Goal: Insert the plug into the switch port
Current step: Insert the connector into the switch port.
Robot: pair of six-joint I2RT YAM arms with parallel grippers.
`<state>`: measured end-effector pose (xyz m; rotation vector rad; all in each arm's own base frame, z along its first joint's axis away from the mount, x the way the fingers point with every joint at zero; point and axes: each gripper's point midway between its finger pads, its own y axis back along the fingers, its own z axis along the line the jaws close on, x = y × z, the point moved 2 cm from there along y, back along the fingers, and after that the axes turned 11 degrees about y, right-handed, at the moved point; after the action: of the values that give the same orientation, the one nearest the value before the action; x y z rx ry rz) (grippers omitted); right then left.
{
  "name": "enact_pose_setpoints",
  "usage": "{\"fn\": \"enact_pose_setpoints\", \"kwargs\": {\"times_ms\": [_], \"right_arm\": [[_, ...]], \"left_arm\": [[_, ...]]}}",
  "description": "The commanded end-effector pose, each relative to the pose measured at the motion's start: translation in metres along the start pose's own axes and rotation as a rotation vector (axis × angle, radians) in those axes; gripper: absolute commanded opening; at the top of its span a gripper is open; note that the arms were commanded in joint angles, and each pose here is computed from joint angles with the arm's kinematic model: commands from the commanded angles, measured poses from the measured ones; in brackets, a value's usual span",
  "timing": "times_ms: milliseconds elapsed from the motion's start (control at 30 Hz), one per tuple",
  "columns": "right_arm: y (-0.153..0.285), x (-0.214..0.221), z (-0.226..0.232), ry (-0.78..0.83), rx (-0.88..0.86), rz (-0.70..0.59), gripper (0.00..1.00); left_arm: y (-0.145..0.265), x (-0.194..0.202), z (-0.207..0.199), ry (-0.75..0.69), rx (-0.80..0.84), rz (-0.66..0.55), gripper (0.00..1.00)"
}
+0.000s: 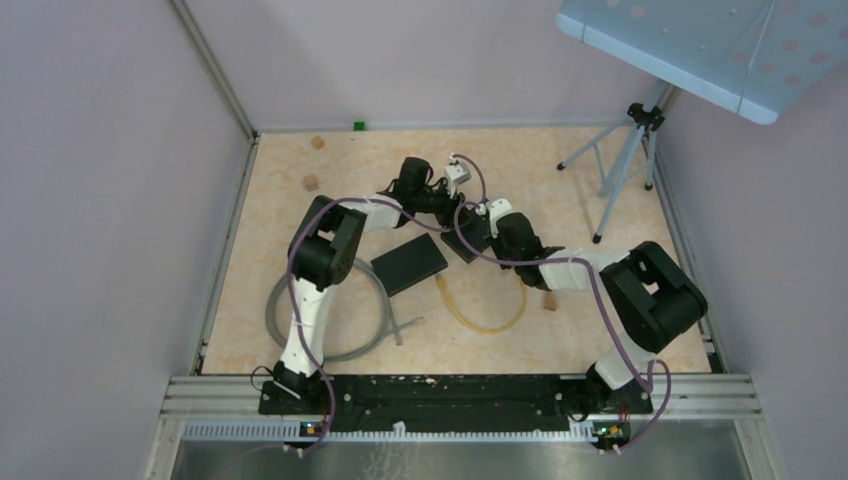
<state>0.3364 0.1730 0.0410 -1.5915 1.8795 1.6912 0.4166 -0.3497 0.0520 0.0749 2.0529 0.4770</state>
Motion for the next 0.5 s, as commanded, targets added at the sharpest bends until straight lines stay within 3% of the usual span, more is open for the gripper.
{"fn": "enact_pose_setpoints", "kwargs": {"times_ms": [0, 133, 333, 467], "right_arm": [[0.010, -0.132, -0.044, -0.237, 0.132, -0.481, 0.00], [0.021, -0.121, -0.029, -0.181, 0.041, -0.478, 0.00], [0.033, -0.085, 0.001, -0.042, -0.140, -0.357, 0.01], [0.037, -0.063, 0.009, -0.067, -0.174, -0.291, 0.18]], "left_arm": [[-0.019, 0.103, -0.129, 0.309, 0.439, 0.337, 0.53], [-0.017, 0.096, -0.123, 0.298, 0.378, 0.306, 0.58], [-0.003, 0.063, -0.084, 0.298, 0.207, 0.228, 0.65], [0.012, 0.025, -0.064, 0.267, 0.096, 0.145, 0.67]]}}
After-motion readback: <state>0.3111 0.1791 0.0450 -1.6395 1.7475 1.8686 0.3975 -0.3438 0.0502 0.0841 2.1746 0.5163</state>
